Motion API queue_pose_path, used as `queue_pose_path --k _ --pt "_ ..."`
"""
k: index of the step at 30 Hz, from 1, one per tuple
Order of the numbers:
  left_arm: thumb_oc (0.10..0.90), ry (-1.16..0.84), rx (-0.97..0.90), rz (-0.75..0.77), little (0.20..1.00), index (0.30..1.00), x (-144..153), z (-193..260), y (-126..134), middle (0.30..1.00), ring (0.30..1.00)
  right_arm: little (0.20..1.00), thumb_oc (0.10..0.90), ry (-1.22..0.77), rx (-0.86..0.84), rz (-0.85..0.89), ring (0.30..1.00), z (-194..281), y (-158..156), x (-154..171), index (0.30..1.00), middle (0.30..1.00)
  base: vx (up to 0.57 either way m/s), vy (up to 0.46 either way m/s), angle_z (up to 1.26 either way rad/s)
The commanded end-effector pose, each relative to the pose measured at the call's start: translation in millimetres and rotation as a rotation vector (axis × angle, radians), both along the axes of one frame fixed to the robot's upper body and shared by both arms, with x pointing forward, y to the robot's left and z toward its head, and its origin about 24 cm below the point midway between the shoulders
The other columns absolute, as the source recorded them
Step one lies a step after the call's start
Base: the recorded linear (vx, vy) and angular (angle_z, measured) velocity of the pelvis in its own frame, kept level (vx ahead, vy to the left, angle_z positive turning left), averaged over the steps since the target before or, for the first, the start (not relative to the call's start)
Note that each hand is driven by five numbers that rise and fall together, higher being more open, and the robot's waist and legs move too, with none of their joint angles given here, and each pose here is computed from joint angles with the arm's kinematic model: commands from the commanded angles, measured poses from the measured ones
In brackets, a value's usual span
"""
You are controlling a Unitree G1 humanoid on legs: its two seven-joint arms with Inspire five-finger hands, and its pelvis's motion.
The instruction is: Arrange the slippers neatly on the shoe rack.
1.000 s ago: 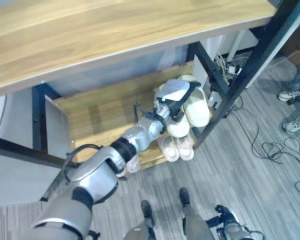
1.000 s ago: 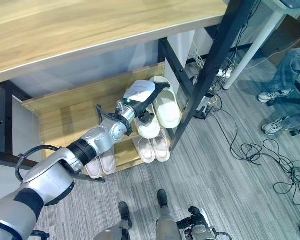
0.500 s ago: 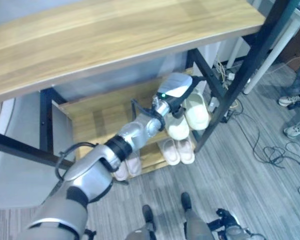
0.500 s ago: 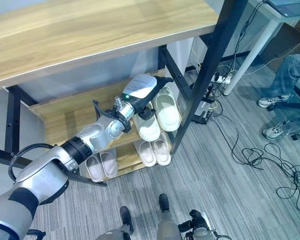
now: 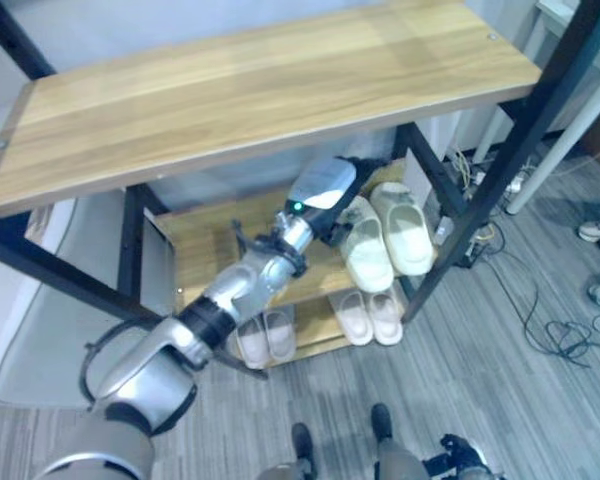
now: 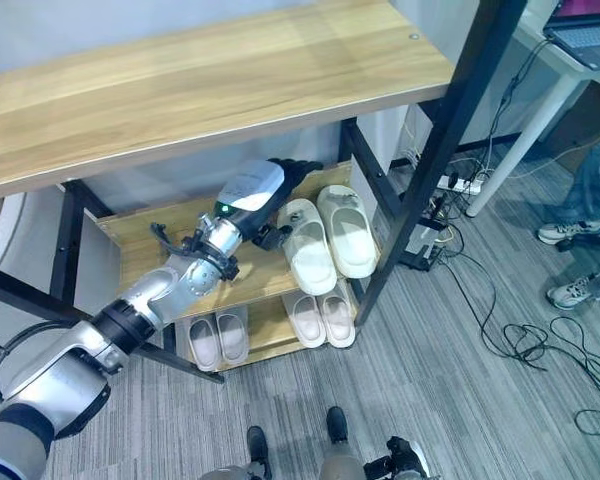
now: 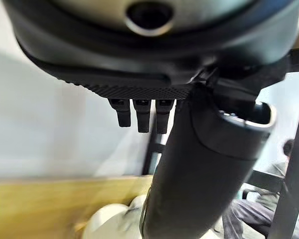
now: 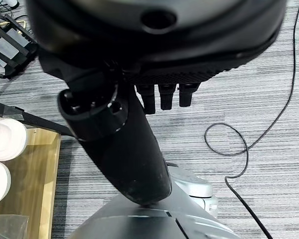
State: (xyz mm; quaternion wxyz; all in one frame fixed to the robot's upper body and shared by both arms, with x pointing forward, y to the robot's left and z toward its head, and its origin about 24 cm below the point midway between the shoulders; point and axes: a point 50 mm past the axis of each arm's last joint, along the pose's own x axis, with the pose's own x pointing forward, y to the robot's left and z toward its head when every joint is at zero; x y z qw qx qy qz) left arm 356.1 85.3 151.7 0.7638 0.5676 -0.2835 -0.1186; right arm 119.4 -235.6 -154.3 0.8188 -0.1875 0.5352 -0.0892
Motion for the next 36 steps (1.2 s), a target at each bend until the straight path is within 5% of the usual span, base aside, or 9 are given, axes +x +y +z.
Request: queue_pose_path --k 1,16,36 --pt "0.8 -0.152 -0.148 -0.061 0.9 0.9 4.4 52.9 -12.2 0.9 0.9 0.9 0.8 0.028 0.039 -0.005 0.9 -5.2 9.2 -10.2 0.9 0.9 -0.01 0.001 0.04" --pt "0.8 0.175 -0.545 -0.237 0.9 0.9 -33.5 11.6 -12.2 0.9 0.9 0.9 0.8 0.017 0.088 -0.043 0.9 -7.8 22.0 -10.9 0.9 0.9 0.0 0.0 0.0" --pt "0.8 0.411 -0.617 -0.375 0.9 0.9 -52.6 -21.0 -47.2 0.9 0.9 0.9 0.8 0.003 0.094 -0.028 0.9 -6.6 23.8 -5.6 0.9 0.9 0.0 0.0 0.0"
